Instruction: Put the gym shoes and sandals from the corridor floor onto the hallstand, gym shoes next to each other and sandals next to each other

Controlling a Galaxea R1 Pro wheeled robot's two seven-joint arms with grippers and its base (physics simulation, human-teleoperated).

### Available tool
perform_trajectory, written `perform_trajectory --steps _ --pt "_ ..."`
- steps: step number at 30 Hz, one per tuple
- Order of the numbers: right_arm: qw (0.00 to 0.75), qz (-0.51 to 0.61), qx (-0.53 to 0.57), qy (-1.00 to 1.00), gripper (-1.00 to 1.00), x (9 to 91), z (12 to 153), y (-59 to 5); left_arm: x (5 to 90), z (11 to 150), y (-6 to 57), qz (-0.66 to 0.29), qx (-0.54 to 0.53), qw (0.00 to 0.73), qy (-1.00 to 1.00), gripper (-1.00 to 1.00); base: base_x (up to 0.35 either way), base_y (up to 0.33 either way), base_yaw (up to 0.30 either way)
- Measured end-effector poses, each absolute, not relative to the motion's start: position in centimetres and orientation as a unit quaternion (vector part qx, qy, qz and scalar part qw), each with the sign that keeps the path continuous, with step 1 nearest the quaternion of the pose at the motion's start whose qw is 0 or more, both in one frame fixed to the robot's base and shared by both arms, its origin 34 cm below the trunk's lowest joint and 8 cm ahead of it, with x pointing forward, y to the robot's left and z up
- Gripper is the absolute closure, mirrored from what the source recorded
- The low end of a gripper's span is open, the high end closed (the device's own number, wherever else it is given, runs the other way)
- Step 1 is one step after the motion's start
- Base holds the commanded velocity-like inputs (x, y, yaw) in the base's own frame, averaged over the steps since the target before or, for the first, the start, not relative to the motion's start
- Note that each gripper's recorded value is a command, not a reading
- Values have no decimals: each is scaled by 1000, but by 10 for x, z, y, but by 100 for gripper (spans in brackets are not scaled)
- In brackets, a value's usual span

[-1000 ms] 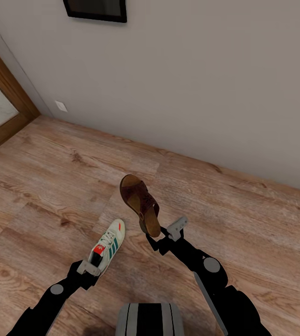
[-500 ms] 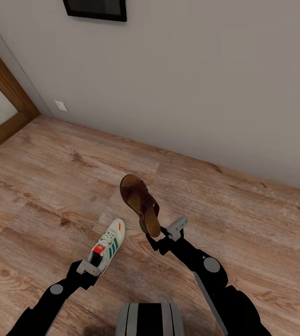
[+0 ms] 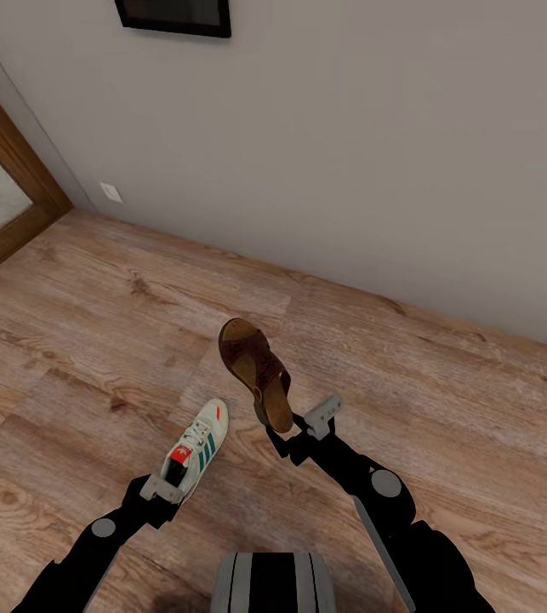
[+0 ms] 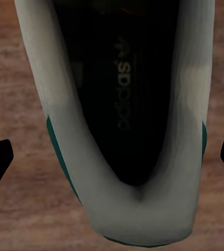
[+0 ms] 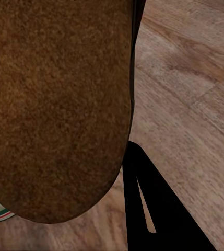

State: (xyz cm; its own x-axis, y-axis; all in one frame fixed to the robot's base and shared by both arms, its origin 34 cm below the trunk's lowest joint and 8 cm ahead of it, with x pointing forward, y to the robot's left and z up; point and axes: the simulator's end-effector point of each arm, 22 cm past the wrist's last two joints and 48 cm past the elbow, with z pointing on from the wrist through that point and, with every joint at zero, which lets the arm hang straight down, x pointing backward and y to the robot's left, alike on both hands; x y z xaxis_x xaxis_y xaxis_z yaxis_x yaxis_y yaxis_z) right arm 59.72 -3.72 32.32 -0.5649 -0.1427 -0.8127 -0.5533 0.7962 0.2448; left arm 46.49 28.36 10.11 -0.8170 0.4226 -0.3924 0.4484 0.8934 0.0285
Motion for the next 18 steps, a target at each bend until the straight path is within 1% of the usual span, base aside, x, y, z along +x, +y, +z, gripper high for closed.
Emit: perform_trajectory --steps 3,4,18 --pt "419 245 -205 850 100 597 323 -37 465 101 284 -32 228 198 953 -100 0 0 0" --pt "419 245 -205 850 100 597 323 -37 465 101 284 -32 228 198 953 100 0 0 0" --pt "419 245 -205 850 100 597 323 -37 466 102 285 -31 227 200 953 100 0 0 0"
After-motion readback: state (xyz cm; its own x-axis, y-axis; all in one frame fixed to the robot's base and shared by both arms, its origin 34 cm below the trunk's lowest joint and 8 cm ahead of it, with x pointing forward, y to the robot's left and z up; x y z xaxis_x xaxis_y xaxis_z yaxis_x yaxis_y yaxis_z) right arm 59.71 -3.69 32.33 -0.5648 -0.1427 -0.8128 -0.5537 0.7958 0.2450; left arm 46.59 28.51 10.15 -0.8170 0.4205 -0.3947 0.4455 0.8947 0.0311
